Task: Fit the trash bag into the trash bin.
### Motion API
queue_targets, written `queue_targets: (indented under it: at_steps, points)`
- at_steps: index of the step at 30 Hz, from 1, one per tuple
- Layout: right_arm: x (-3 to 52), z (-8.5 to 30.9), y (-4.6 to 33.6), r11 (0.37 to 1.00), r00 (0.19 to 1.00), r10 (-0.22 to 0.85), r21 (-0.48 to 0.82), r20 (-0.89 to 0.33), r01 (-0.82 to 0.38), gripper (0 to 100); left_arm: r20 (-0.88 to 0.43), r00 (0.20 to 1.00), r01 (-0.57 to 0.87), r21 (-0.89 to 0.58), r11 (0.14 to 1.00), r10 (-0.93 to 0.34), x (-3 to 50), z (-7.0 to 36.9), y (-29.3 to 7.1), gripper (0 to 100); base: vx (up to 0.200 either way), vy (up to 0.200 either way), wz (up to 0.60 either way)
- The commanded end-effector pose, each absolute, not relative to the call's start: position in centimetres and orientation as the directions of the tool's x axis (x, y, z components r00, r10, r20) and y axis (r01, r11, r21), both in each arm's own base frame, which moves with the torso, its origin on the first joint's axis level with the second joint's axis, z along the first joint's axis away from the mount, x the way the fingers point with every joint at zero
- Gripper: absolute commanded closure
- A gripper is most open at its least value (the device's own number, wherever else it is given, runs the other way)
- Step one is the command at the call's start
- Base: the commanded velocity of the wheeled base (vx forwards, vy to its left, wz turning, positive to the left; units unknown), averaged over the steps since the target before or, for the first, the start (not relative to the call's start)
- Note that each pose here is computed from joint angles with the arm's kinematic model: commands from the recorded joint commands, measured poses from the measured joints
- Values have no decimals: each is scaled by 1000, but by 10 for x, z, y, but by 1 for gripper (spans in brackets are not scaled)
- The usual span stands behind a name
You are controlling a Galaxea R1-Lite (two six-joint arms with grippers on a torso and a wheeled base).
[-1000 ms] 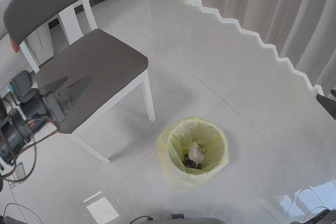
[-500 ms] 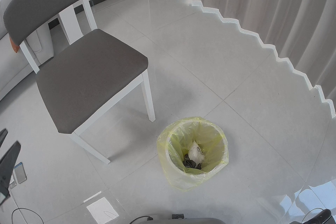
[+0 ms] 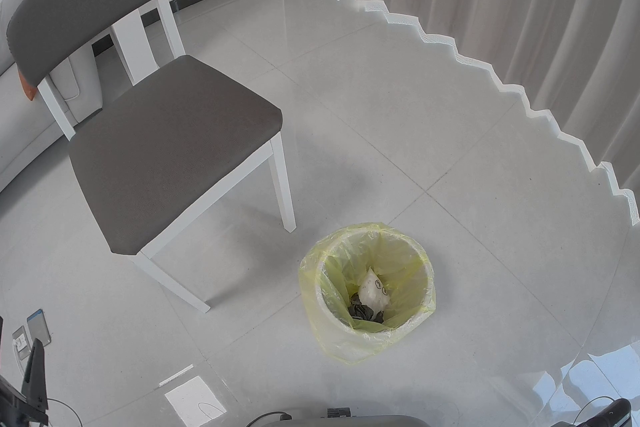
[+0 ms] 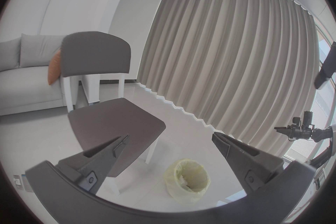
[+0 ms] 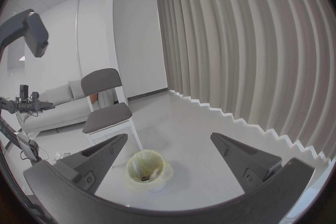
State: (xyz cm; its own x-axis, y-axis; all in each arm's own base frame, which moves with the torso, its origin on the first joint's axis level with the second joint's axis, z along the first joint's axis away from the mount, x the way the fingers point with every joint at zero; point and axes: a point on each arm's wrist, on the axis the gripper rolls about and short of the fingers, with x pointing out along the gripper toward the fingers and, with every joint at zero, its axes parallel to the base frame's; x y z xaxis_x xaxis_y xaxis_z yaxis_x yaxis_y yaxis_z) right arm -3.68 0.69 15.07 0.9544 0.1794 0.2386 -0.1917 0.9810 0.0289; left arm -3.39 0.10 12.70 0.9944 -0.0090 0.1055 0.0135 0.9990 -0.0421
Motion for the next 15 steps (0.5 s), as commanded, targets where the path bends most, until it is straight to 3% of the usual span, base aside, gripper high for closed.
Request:
queue_targets:
  at_steps: [1,8,15]
  points:
    - [-38,150,5,992,961,113,33,253,-126,0,55,996,-78,25,997,77,-27,91,2,0,0,0,0]
    - [-37,149,4,997,966,38,59,257,-55,0,53,985,-169,48,984,166,-23,81,4,0,0,0,0]
    - [-32,141,3,998,957,-2,60,289,-16,0,52,992,-115,8,993,115,-23,81,3,0,0,0,0]
